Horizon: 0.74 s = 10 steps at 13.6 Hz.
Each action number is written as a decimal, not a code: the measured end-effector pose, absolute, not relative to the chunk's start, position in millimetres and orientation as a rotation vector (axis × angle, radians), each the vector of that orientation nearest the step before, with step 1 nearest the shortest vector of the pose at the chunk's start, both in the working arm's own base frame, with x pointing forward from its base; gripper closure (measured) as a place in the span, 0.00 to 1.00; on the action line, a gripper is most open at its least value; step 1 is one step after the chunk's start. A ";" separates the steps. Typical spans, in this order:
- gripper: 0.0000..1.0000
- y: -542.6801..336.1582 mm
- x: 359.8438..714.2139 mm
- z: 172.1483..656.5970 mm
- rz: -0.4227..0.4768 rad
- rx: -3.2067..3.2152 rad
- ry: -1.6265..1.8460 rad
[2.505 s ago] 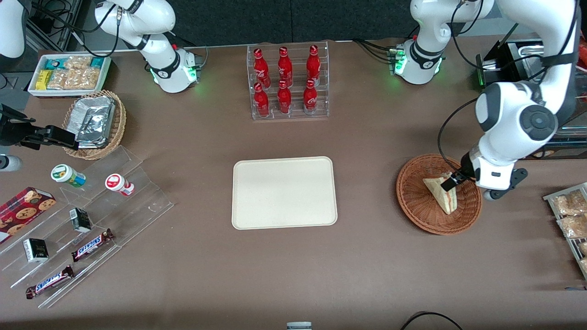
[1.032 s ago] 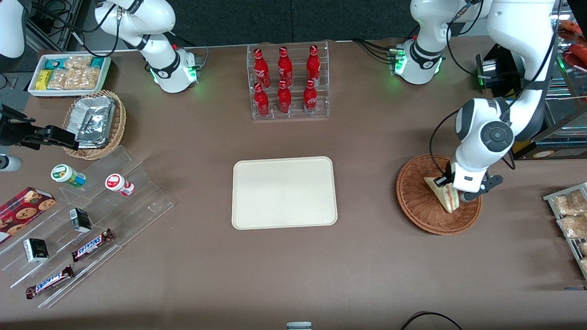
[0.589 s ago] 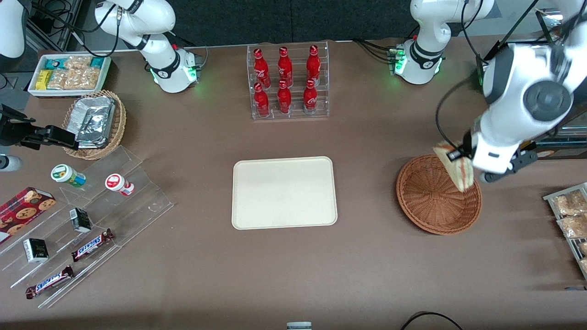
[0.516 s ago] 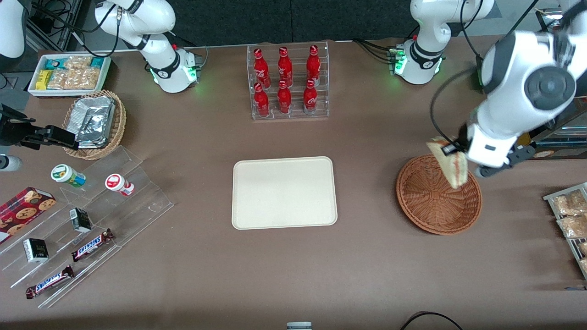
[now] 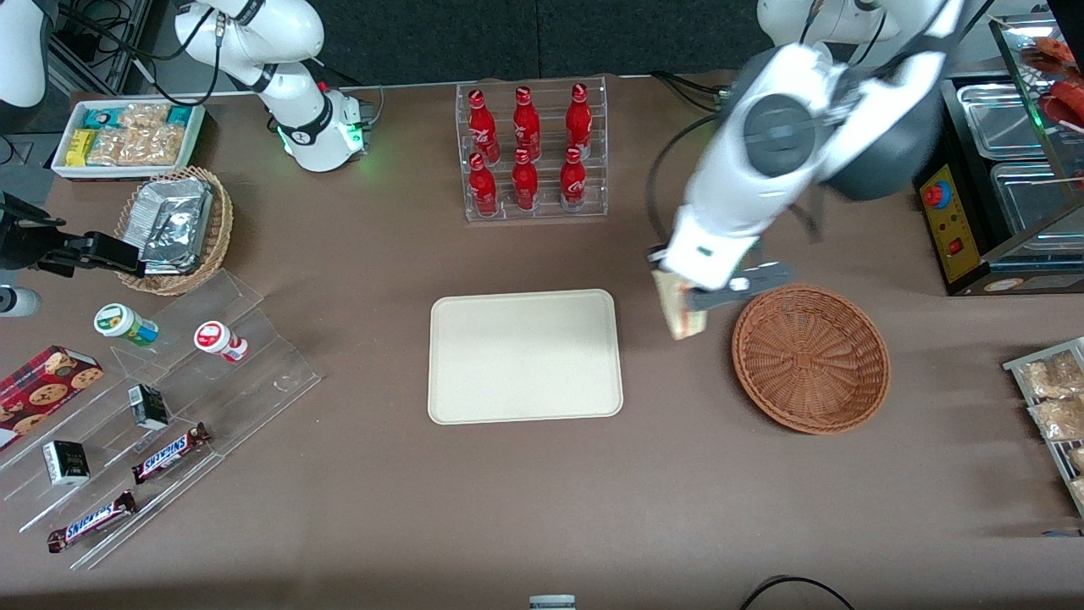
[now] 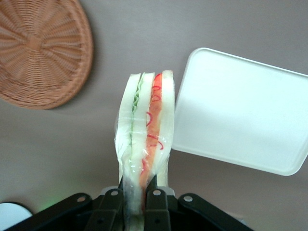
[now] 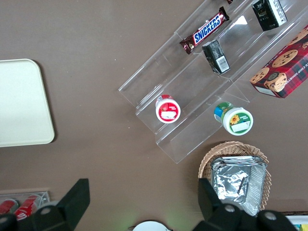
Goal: Place sandwich from basket to tray
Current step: 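Carry the sandwich over the cream tray and lower it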
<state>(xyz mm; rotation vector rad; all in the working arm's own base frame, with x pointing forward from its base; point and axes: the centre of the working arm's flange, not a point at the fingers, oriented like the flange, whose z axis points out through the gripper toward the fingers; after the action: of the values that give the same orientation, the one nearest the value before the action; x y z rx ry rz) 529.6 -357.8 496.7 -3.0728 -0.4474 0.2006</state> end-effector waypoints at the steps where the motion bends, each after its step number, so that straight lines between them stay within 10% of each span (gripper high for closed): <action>1: 0.85 -385.7 528.4 482.5 0.178 -3.051 -0.446; 10: 0.85 -528.3 507.0 317.5 -0.047 -3.068 -0.289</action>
<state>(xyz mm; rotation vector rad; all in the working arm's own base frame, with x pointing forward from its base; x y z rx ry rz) 507.0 -528.3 317.5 -3.0681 -0.2895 -0.0469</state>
